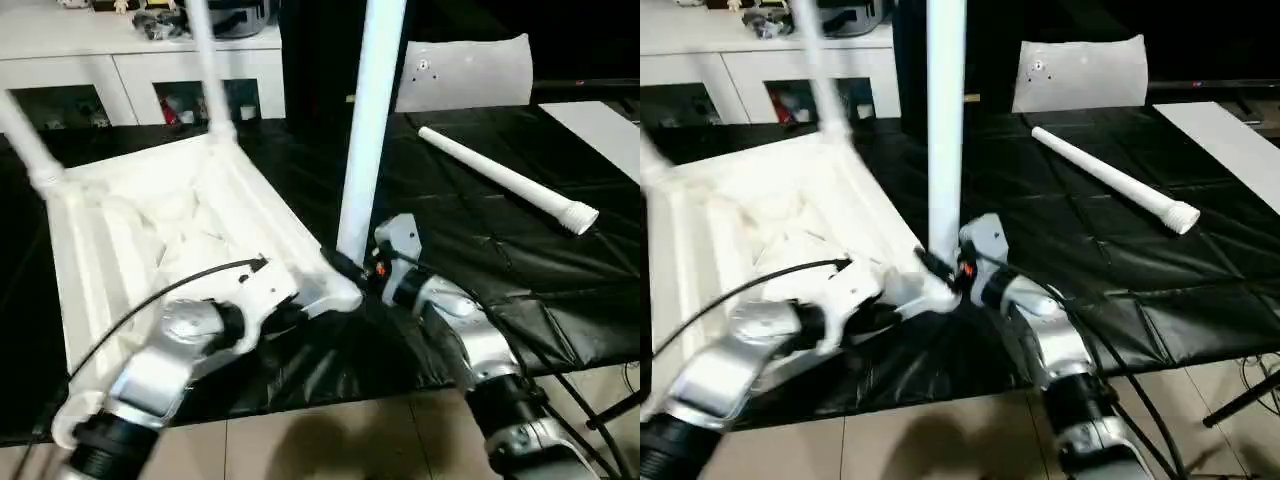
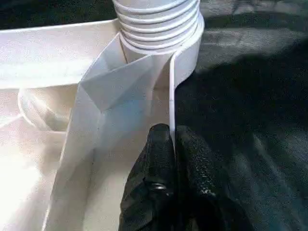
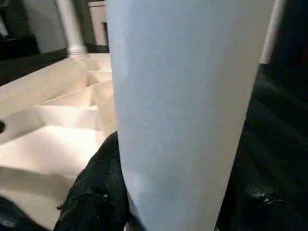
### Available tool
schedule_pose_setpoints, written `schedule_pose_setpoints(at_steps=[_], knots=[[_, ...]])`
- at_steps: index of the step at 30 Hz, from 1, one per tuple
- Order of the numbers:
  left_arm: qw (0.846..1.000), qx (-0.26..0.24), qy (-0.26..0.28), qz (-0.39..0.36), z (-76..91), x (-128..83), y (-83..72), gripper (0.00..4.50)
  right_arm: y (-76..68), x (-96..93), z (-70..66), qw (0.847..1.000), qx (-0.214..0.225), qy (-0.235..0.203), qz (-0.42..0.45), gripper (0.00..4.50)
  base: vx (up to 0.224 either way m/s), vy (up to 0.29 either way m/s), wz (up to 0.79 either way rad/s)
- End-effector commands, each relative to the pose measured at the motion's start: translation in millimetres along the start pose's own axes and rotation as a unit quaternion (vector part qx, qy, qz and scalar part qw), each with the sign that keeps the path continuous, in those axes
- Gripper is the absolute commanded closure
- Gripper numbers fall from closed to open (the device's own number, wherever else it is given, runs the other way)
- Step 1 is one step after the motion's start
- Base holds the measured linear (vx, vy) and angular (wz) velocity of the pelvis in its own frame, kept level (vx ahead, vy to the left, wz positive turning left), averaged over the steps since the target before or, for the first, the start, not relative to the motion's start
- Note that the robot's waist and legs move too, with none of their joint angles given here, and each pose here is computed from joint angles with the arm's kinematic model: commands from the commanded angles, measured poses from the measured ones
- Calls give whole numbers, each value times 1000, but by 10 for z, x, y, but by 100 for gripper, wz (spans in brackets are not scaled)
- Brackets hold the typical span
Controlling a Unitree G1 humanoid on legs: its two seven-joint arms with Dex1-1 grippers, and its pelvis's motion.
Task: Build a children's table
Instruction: Rotate leg to tighten
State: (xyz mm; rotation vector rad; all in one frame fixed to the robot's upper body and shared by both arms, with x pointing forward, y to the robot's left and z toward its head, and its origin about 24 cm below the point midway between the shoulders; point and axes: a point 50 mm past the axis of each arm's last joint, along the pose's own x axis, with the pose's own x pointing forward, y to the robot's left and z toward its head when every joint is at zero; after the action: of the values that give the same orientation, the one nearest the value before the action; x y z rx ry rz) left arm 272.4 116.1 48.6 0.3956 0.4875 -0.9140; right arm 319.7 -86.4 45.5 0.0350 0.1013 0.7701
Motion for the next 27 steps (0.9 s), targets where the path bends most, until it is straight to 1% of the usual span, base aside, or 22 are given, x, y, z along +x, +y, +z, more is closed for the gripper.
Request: schedule_pose_setpoints(at_steps=[1,3,6,10,11,14,18,19,20,22,24,27], knots=[[999,22,-28,-6,180,39,-30,450,34,-74,-398,995,39,87,-22,260,0,0,0],[999,24,-23,-3,181,30,15,450,63,-68,-429,995,45,90,-23,260,0,0,0],[1000,25,-17,-8,171,21,30,450,78,-64,-447,994,51,92,-24,260,0,0,0],[999,21,19,-27,79,-4,56,450,82,-34,-501,992,55,109,-37,260,0,0,0],[999,21,19,-27,79,-4,56,450,82,-34,-501,992,55,109,-37,260,0,0,0],[998,24,44,-31,20,-20,95,450,61,-9,-500,991,63,109,-48,260,0,0,0],[998,29,44,-34,19,-29,130,450,54,9,-488,991,66,107,-51,260,0,0,0],[998,36,42,-37,30,-29,143,450,53,16,-482,991,68,105,-51,225,0,0,0],[998,42,34,-38,51,-28,162,450,54,24,-474,991,71,103,-48,225,0,0,0],[998,43,33,-39,56,-28,166,450,54,27,-474,991,70,102,-48,185,0,0,0],[998,41,34,-41,56,-31,168,450,50,27,-476,991,71,103,-46,184,0,0,0],[998,40,32,-41,52,-33,178,450,45,11,-475,992,71,99,-43,143,0,0,0]])
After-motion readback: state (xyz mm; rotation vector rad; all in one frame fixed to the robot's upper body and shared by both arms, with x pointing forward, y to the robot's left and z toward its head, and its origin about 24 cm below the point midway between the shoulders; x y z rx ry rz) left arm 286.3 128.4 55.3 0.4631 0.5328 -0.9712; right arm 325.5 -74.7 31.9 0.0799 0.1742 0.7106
